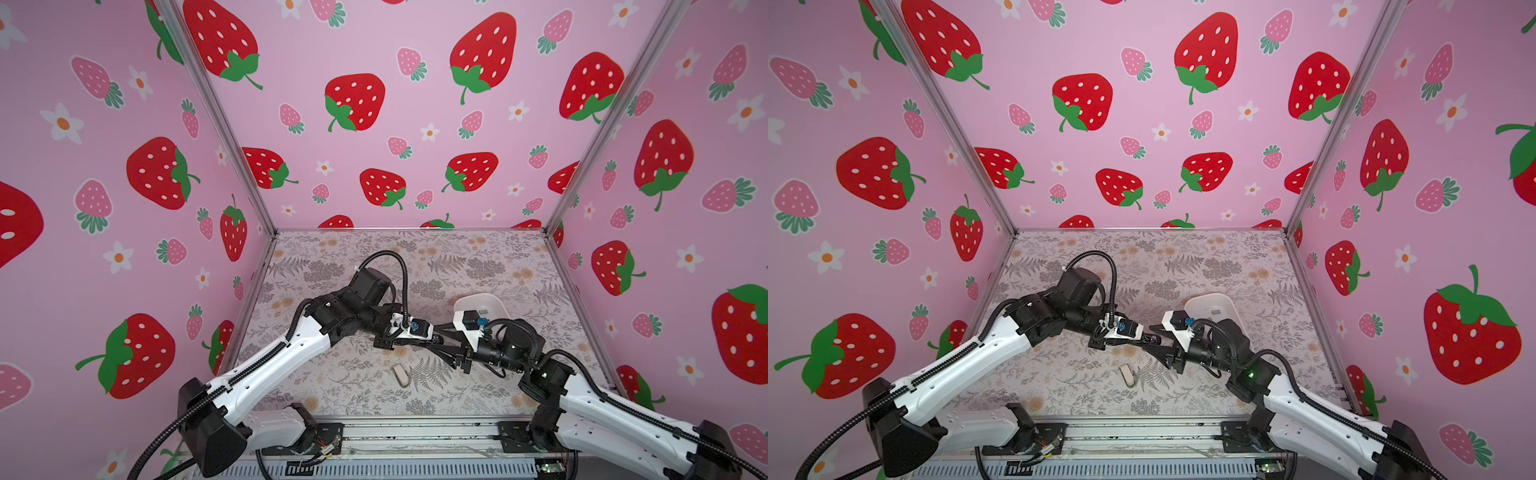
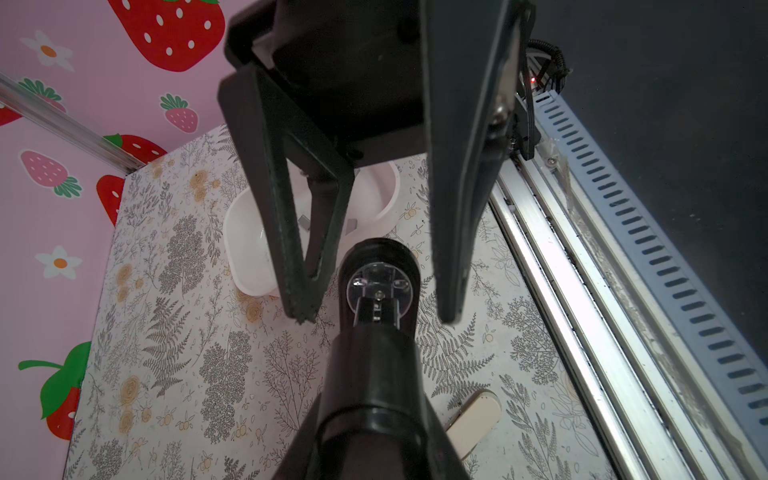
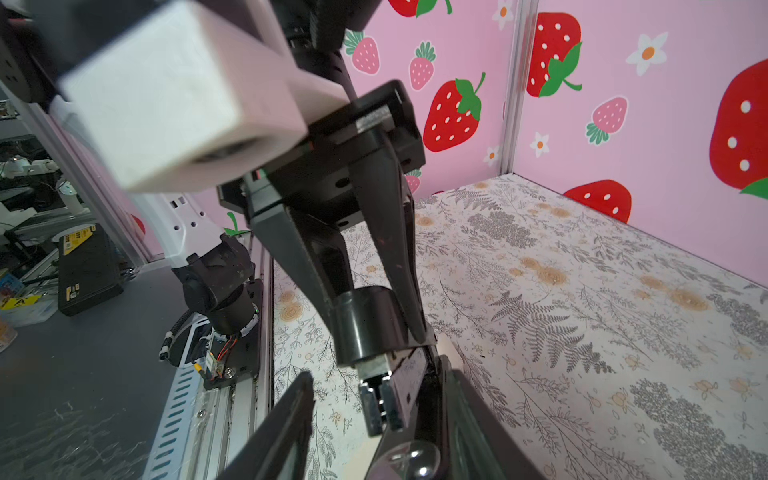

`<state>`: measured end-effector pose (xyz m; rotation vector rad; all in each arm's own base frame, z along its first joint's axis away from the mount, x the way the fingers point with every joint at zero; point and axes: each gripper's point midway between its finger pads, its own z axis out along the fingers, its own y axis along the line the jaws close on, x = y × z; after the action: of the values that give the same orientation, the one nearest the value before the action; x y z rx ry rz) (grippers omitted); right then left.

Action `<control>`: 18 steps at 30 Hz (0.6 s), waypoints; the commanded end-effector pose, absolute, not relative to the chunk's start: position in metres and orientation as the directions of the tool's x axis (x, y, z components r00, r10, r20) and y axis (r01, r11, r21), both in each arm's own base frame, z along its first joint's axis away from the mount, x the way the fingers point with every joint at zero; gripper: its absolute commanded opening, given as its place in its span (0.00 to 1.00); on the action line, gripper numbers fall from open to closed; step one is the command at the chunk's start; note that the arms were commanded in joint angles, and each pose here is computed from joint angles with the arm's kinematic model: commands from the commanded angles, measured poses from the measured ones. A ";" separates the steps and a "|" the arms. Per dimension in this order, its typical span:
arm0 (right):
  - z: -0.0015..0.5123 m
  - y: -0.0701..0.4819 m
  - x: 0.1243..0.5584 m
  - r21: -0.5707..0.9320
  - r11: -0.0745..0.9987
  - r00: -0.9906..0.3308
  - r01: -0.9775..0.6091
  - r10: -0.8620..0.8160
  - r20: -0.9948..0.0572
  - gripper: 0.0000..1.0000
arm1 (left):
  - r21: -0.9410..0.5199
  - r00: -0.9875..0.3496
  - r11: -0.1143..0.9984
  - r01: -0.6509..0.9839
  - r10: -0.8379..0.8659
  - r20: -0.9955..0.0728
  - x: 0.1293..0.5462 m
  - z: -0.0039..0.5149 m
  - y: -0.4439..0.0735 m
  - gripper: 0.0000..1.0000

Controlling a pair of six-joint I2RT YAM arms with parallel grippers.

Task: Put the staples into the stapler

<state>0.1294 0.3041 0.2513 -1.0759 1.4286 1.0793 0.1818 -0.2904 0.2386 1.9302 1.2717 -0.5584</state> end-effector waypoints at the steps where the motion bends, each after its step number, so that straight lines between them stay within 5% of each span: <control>1: 0.259 0.311 0.138 0.032 0.233 -0.053 -0.972 -0.083 -0.995 0.47 | 0.390 0.459 -0.244 0.888 0.507 -0.729 0.177 0.271 -0.297 0.00; 7: 0.229 0.317 0.147 0.040 0.270 -0.084 -0.962 -0.155 -0.984 0.36 | 0.391 0.458 -0.240 0.889 0.508 -0.730 0.178 0.275 -0.295 0.00; 18: 0.184 0.314 0.141 0.057 0.266 -0.114 -0.962 -0.205 -0.972 0.35 | 0.343 0.398 -0.203 0.917 0.448 -0.800 0.179 0.300 -0.289 0.00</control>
<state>0.1402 0.3204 0.2325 -1.0747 1.4021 1.0208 0.1847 -0.2747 0.2328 1.9113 1.4144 -0.6361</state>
